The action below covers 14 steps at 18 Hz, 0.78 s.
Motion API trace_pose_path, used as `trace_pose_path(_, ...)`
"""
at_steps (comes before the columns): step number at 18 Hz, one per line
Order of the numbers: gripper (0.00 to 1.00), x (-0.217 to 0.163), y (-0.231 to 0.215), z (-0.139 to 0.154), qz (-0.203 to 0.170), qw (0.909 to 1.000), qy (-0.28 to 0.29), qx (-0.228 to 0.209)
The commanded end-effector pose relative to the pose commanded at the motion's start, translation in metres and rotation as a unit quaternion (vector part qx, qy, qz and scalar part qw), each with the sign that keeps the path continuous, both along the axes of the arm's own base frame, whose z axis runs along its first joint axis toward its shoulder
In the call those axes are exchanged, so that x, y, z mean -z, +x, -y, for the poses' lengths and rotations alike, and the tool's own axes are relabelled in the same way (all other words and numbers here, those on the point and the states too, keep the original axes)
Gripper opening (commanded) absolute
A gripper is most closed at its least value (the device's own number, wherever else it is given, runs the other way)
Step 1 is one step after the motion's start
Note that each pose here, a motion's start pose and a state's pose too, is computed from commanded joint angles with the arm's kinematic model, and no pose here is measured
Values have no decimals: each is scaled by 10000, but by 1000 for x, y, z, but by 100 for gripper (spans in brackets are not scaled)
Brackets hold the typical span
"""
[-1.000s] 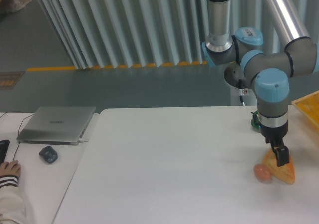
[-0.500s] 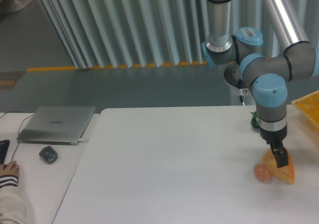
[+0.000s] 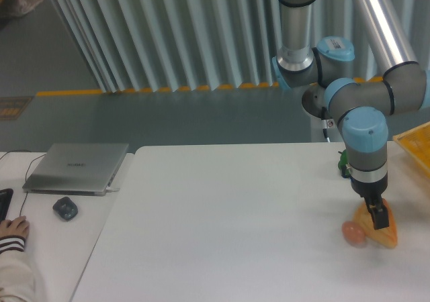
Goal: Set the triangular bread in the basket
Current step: 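Close the gripper on the triangular bread slice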
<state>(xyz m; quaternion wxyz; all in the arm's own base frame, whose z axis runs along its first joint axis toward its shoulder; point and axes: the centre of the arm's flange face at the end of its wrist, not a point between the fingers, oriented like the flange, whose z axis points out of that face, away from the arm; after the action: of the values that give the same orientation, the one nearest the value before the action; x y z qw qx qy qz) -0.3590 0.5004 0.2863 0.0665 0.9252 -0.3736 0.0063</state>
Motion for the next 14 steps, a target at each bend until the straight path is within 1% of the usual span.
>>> trace_pose_path(5,100,3,-1,1,12,10000,-32,-7)
trace_pose_path(8,100,5,-3,3,-121,9997,-210,23)
trace_pose_path(9,100,8,-3,3,-115,9996,-237,32)
trace_pose_path(14,100,9,-3,2,-117,9997,-229,-13)
